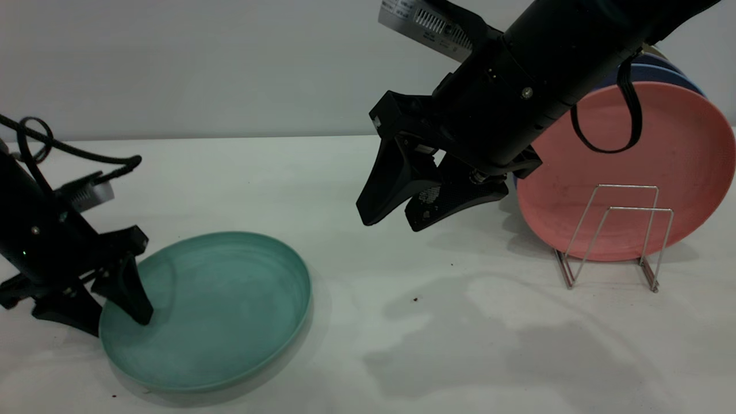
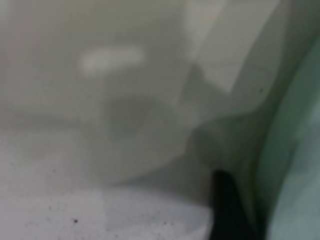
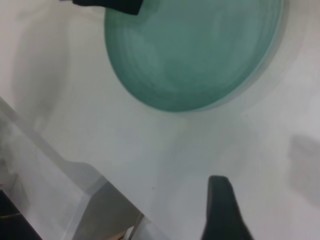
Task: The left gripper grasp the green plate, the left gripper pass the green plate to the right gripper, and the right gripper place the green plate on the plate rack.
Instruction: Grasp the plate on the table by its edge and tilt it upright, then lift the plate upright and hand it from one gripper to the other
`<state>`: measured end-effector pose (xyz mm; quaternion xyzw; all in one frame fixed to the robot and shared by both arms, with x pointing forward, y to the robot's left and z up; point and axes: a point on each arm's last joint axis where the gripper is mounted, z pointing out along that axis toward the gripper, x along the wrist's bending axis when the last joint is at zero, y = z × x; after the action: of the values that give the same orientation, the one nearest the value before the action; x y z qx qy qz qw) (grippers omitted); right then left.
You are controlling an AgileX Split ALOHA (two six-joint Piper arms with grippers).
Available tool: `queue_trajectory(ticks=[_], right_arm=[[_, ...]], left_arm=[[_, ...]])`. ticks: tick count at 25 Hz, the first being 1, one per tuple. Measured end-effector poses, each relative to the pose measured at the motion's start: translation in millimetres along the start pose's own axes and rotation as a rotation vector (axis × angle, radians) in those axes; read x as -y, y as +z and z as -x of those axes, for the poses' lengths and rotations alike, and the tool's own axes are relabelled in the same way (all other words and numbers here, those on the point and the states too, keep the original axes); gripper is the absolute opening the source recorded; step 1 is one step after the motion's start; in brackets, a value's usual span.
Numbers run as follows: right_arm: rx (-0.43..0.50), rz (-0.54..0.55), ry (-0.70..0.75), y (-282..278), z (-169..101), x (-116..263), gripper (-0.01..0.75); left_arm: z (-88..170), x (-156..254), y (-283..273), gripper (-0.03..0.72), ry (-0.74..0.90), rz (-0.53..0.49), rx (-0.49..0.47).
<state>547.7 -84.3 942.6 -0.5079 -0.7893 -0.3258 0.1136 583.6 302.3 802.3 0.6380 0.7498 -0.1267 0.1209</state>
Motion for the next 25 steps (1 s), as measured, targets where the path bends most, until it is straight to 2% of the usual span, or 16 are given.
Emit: queue_trajectory(ticks=[4, 7, 8, 13, 18, 21, 25], right_arm=[[0.001, 0.002, 0.001, 0, 0, 0, 0.498], [0.001, 0.001, 0.024, 1, 0, 0, 0.498], [0.002, -0.001, 0.032, 1, 1, 0, 0.498], [0.023, -0.004, 0.091, 4, 21, -1, 0.498], [0.054, 0.025, 0.207, -8, 66, -5, 0.498], [0.004, 0.018, 0.249, -12, 83, -5, 0.498], [-0.106, 0.024, 0.251, -10, 82, -11, 0.498]], left_arm=[[0, -1, 2, 0.295, -0.014, 0.003, 0.005], [-1, 0, 4, 0.096, -0.016, -0.002, 0.004], [-1, 0, 4, 0.067, -0.017, -0.002, 0.005], [4, 1, -1, 0.037, 0.02, -0.017, 0.039], [24, -1, -27, 0.021, 0.164, 0.036, 0.159], [39, -4, -40, 0.021, 0.227, 0.1, 0.274], [53, -4, -44, 0.021, 0.299, 0.142, 0.395]])
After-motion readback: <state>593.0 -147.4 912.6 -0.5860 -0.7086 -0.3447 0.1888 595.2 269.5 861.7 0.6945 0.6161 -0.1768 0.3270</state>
